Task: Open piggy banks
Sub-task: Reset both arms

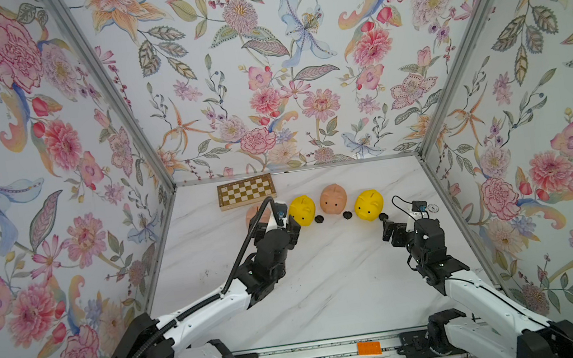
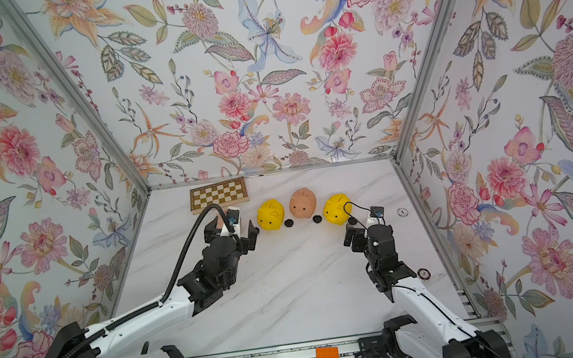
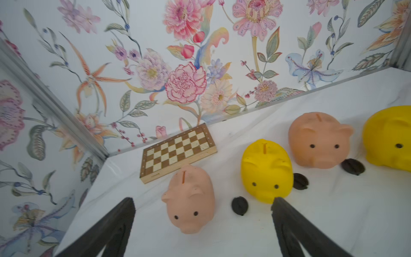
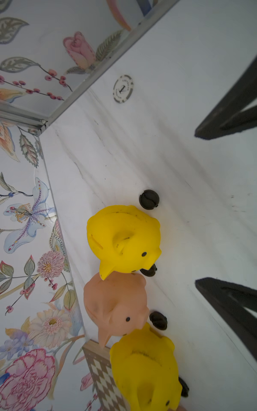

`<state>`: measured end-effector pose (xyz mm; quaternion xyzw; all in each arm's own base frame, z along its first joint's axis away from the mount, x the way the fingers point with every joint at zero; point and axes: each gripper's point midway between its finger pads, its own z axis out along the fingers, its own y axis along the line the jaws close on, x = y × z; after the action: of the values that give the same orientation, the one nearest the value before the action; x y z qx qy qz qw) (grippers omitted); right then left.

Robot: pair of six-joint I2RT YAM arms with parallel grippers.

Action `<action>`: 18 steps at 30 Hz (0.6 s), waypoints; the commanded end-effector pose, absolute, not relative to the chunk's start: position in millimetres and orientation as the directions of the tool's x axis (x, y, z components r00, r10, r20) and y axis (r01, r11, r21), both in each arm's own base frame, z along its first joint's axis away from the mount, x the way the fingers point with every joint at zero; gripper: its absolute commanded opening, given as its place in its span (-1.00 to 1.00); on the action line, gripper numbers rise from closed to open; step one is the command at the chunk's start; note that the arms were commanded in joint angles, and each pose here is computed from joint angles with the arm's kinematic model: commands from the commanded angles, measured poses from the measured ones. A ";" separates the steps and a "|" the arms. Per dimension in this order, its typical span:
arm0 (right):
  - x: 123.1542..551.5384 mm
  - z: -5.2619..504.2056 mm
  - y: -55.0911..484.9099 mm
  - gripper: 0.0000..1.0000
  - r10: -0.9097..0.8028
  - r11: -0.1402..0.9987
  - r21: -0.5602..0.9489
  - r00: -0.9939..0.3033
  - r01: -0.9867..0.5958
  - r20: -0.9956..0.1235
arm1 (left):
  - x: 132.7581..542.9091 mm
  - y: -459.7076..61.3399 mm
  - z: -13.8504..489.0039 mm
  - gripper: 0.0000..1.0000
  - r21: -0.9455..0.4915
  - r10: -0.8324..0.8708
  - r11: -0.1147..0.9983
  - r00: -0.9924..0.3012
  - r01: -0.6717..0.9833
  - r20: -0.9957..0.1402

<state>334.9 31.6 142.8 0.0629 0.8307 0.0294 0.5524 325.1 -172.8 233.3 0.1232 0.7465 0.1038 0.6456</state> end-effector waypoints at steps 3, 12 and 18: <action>356.6 166.6 16.7 0.97 0.014 0.997 -0.002 -0.199 0.078 -0.980 | 303.5 -62.1 234.5 0.98 0.260 0.254 0.931 -0.056 -0.258 -0.966; 362.8 142.2 -5.5 0.97 -0.053 0.988 -0.076 -0.166 0.133 -0.985 | 291.0 35.6 178.7 0.98 0.113 0.083 0.880 -0.085 -0.462 -0.993; 359.2 132.7 -19.8 0.97 -0.055 0.972 -0.078 -0.110 0.221 -0.992 | 319.3 45.4 153.7 0.98 0.105 0.072 0.892 -0.090 -0.440 -0.993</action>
<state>357.0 -7.8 99.2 0.0271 0.7898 -0.0796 0.6076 301.8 57.5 126.2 -0.1218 0.7532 0.2547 0.5942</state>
